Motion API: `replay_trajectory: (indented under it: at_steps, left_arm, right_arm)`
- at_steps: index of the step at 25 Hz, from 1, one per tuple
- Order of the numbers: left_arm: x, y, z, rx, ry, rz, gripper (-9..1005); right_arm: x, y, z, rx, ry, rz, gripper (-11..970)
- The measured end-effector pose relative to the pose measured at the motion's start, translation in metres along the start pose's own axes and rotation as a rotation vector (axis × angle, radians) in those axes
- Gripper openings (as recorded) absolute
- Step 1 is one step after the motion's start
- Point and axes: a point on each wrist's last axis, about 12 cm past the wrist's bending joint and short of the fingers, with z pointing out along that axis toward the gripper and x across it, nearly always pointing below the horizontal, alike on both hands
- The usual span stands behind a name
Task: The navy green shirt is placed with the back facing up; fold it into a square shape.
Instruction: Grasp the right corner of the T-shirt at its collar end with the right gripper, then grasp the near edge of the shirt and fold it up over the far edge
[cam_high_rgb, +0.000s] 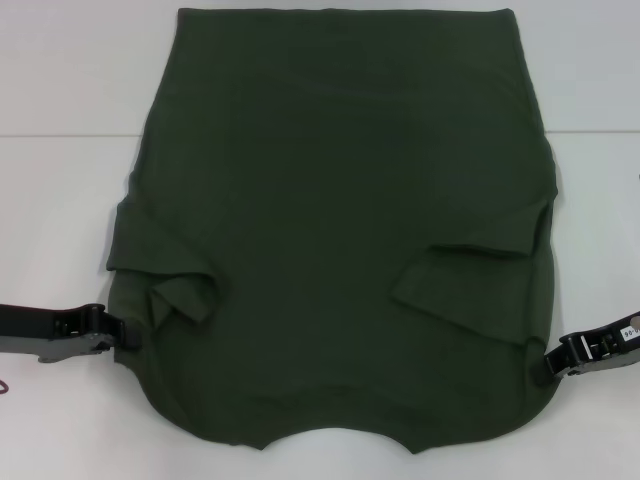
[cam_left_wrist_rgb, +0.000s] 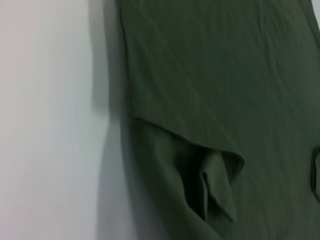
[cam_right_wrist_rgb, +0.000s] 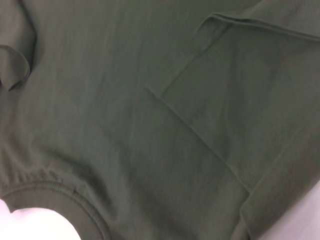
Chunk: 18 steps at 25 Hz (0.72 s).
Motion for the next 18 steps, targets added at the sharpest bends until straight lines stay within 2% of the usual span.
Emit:
replay_trajectory:
  at_steps: [6,13,18]
  left_arm:
    - [0.001,-0.001,0.000,0.011,0.015,0.012,33]
    - [0.009,-0.003,-0.012,0.073,0.104,0.004,33]
    - [0.036,-0.001,-0.024,0.188,0.228,-0.023,33]
  right_arm:
    - [0.000,0.002,-0.001,-0.010,0.005,-0.060,92]
    - [0.016,0.001,-0.008,-0.079,0.069,-0.161,56]
    - [0.042,0.002,-0.011,-0.197,0.162,-0.236,56]
